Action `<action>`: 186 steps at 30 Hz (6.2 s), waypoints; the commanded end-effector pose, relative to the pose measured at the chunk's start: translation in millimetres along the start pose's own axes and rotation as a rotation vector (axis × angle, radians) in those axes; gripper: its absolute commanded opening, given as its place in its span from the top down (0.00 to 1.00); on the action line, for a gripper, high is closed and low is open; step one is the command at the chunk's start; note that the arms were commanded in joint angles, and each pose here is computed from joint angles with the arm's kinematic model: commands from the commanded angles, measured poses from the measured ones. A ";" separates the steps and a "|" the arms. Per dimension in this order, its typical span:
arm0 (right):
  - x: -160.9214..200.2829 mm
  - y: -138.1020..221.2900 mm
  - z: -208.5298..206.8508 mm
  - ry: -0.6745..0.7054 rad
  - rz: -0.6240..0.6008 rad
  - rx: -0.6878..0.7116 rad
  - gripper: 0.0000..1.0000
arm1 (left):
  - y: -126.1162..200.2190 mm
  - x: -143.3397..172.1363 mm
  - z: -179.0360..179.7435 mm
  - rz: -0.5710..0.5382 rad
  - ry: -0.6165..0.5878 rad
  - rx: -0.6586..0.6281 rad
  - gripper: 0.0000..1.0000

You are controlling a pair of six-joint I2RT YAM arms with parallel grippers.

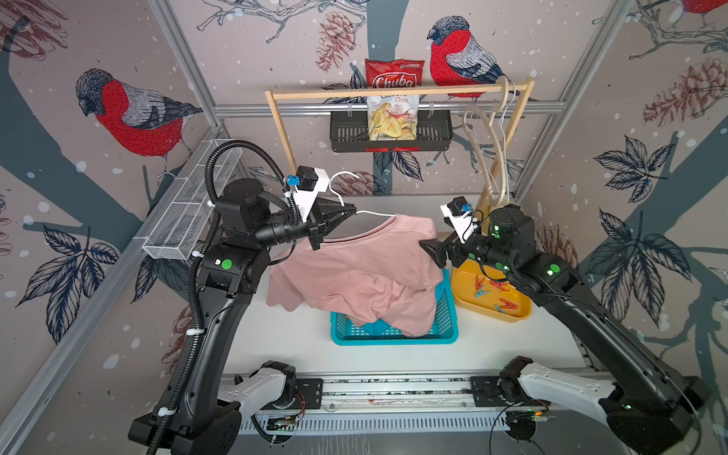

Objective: Remove the clothespins securing t-shirts to the hanger
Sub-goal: Remove the T-shirt from the hanger, then adjust the T-shirt in the basket.

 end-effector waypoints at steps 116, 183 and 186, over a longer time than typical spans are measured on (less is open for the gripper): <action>167.0 -177.2 104.5 0.279 0.603 0.157 0.32 | 85.6 110.6 120.4 0.380 0.329 -0.914 1.00; 41.1 -25.2 16.0 -0.099 0.186 0.296 0.16 | 6.8 88.4 80.0 0.243 0.307 -0.455 1.00; 6.6 -23.6 29.3 -0.004 0.139 0.260 0.15 | -0.2 82.0 78.2 0.237 0.306 -0.419 1.00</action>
Point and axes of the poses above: each gripper's point midway between its finger pads, its own y axis back along the fingers, its own z axis along the line the jaws close on, x = y × z, the point moved 3 cm from there along y, back along the fingers, and after that the axes turned 12 degrees about -y, right-handed, at the moved point
